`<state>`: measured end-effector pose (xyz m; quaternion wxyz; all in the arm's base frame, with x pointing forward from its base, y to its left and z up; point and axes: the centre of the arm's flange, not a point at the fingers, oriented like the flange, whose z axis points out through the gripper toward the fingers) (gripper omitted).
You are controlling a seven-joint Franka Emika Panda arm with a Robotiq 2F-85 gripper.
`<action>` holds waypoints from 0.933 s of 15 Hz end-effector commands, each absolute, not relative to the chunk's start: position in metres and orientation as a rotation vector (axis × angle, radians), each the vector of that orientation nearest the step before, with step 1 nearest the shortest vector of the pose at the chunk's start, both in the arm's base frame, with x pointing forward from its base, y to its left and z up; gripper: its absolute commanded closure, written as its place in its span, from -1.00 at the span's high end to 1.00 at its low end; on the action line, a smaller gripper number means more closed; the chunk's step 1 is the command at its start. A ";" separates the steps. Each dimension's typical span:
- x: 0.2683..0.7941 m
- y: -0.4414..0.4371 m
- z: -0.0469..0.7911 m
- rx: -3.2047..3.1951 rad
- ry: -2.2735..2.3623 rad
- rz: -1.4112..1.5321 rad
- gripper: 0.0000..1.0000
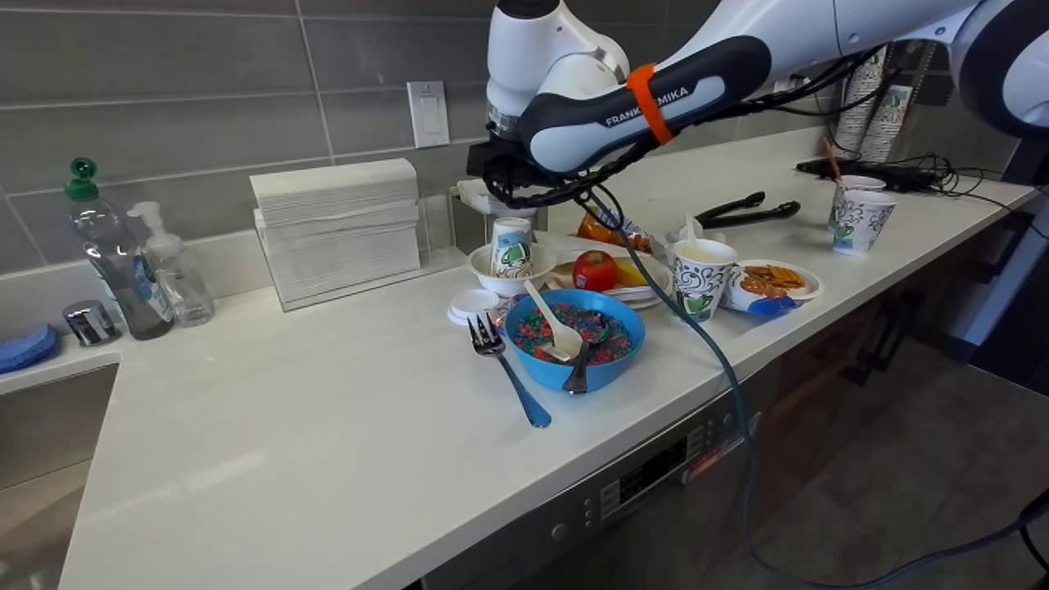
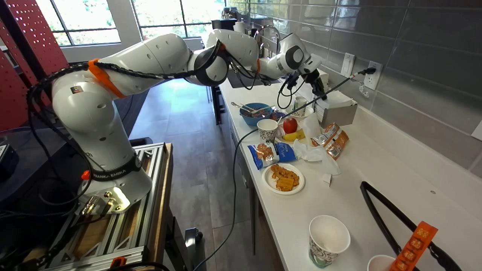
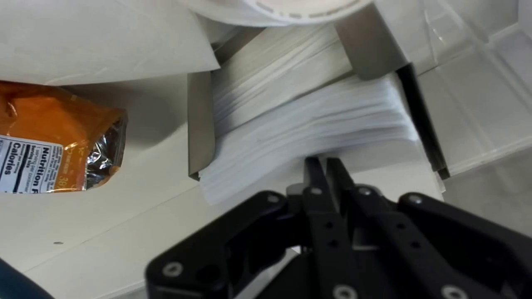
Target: Take tissue paper out of the dispenser and put it over the white plate
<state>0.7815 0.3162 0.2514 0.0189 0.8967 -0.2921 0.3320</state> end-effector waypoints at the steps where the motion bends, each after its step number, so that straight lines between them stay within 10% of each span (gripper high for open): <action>1: 0.812 0.332 0.248 2.773 -0.946 1.042 -1.00; 13: 0.813 0.325 0.256 2.721 -1.018 1.032 -1.00; 14: 0.813 0.325 0.256 2.717 -1.024 1.029 -0.76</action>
